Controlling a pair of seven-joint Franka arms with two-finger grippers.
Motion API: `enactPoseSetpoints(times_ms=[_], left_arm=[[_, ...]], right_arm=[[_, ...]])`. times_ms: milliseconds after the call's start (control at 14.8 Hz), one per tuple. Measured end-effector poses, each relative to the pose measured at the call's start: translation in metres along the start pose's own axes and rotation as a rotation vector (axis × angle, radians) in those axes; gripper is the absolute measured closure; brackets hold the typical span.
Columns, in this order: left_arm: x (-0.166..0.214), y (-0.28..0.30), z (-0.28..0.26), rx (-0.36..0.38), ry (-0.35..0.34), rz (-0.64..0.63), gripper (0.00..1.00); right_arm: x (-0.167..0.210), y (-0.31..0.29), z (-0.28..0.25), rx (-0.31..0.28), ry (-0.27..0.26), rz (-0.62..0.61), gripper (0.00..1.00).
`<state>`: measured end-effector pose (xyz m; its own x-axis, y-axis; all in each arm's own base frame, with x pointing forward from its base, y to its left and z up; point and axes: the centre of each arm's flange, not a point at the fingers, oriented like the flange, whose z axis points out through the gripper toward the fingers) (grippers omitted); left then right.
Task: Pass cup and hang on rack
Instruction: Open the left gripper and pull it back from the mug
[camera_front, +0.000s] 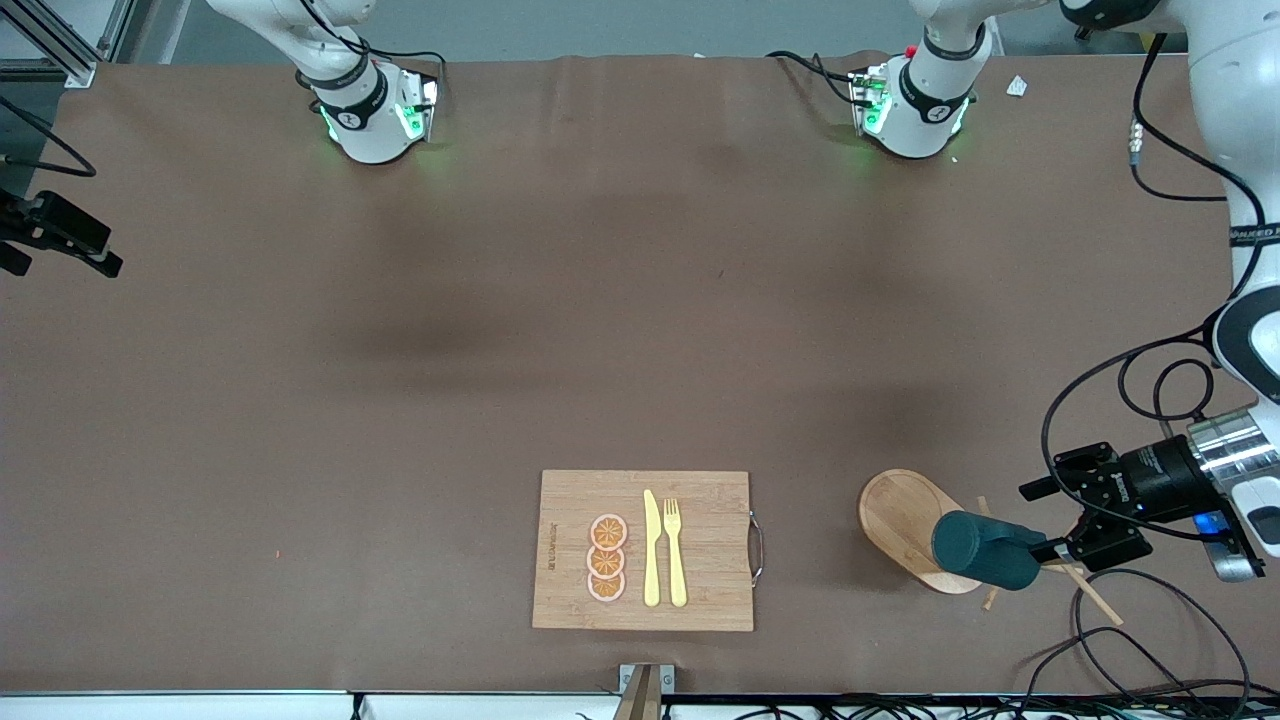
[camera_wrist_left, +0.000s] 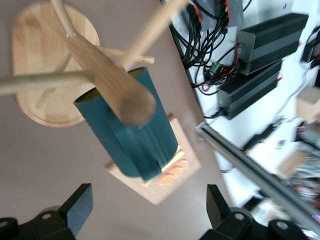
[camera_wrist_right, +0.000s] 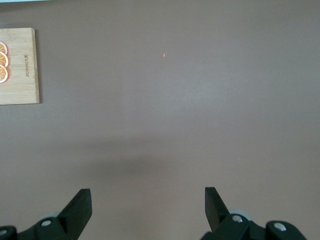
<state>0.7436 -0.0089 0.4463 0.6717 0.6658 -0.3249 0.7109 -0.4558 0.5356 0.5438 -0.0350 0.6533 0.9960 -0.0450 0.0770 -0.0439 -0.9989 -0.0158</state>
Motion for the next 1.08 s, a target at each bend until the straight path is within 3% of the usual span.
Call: enactPoseSetpoints(times_ms=[271, 542, 813, 1084], left_arm=[[-0.066, 0.031, -0.015, 0.221, 0.087, 0.275, 0.0], [-0.082, 0.035, -0.025, 0.358, 0.126, 0.549, 0.0], [-0.088, 0.033, -0.043, 0.471, 0.176, 0.64, 0.0], [-0.123, 0.03, -0.085, 0.588, 0.161, 0.644, 0.0]], right_arm=[[0.0, 0.0, 0.0, 0.0, 0.0, 0.0, 0.0], [0.0, 0.0, 0.0, 0.0, 0.0, 0.0, 0.0], [0.0, 0.0, 0.0, 0.0, 0.0, 0.0, 0.0], [0.0, 0.0, 0.0, 0.0, 0.0, 0.0, 0.0]])
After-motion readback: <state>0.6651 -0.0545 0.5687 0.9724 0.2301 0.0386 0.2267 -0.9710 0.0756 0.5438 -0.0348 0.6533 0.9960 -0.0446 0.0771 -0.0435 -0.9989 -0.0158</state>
